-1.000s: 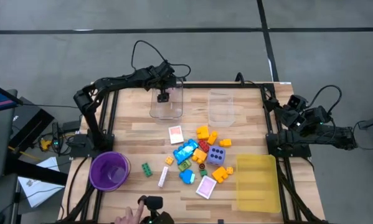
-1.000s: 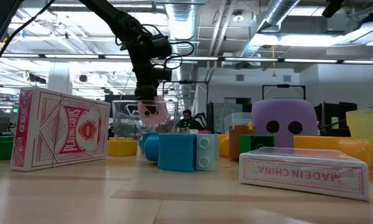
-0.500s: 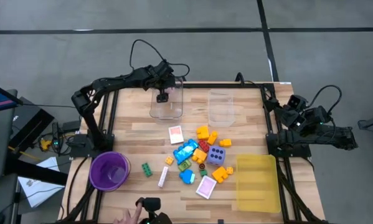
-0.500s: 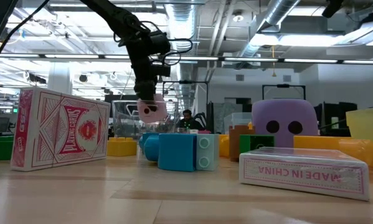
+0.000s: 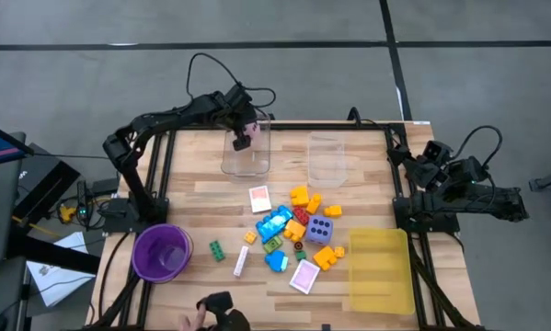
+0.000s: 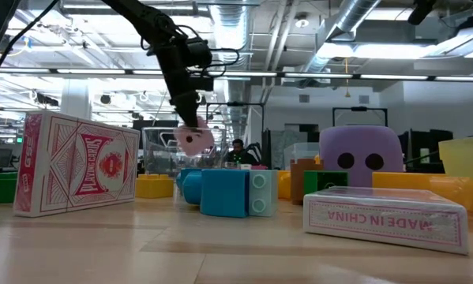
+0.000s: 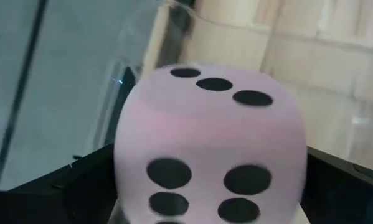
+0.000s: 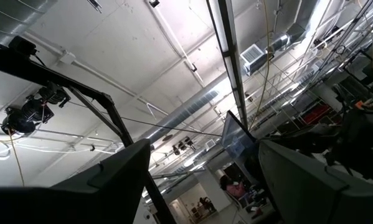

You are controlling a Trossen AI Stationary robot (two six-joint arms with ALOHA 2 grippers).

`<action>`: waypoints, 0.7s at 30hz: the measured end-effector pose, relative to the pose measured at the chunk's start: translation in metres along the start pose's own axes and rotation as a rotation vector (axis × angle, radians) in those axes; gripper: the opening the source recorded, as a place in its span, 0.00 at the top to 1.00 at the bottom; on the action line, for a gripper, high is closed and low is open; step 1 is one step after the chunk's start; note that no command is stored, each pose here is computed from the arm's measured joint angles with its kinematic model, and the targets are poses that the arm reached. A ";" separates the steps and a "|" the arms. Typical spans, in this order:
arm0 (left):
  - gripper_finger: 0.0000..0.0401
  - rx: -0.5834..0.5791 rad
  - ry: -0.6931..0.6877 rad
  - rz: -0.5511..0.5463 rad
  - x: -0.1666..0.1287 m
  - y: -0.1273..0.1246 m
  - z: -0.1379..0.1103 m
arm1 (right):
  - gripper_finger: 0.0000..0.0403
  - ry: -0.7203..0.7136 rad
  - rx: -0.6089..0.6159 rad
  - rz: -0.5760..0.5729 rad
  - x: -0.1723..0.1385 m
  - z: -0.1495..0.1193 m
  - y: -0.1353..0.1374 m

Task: Pick & Place Toys
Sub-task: Put the pink dice into the left transparent bin, then put the violet dice into the left transparent bin

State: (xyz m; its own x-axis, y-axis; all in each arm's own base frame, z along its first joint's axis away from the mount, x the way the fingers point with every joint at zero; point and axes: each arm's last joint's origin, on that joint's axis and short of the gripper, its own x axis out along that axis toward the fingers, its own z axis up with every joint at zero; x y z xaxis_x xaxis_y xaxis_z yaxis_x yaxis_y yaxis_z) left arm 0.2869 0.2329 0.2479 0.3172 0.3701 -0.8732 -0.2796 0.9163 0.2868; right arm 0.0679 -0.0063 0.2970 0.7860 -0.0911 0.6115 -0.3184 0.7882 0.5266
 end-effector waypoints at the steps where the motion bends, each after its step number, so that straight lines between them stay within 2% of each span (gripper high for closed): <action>1: 0.00 -0.014 0.009 -0.009 0.000 -0.001 -0.001 | 0.27 0.000 0.000 0.000 0.000 0.000 0.000; 6: 0.00 -0.207 0.010 -0.018 0.001 0.007 -0.005 | 0.27 -0.003 0.000 0.002 0.000 0.000 0.000; 13: 0.00 -0.215 -0.002 0.032 0.001 0.012 -0.005 | 0.27 -0.003 0.001 0.003 0.000 0.000 0.000; 17: 0.00 -0.301 -0.062 0.011 -0.002 0.016 -0.001 | 0.27 -0.002 0.012 0.003 0.000 0.000 0.000; 21: 0.00 -0.314 -0.044 0.010 -0.001 0.018 -0.004 | 0.27 -0.002 0.012 0.003 0.000 0.000 0.000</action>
State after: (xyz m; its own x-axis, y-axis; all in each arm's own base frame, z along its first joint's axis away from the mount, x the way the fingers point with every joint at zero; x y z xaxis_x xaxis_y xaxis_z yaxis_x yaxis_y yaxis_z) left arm 0.2774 0.2484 0.2524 0.3505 0.3912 -0.8509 -0.5469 0.8231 0.1531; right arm 0.0676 -0.0063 0.2972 0.7837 -0.0902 0.6145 -0.3272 0.7810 0.5320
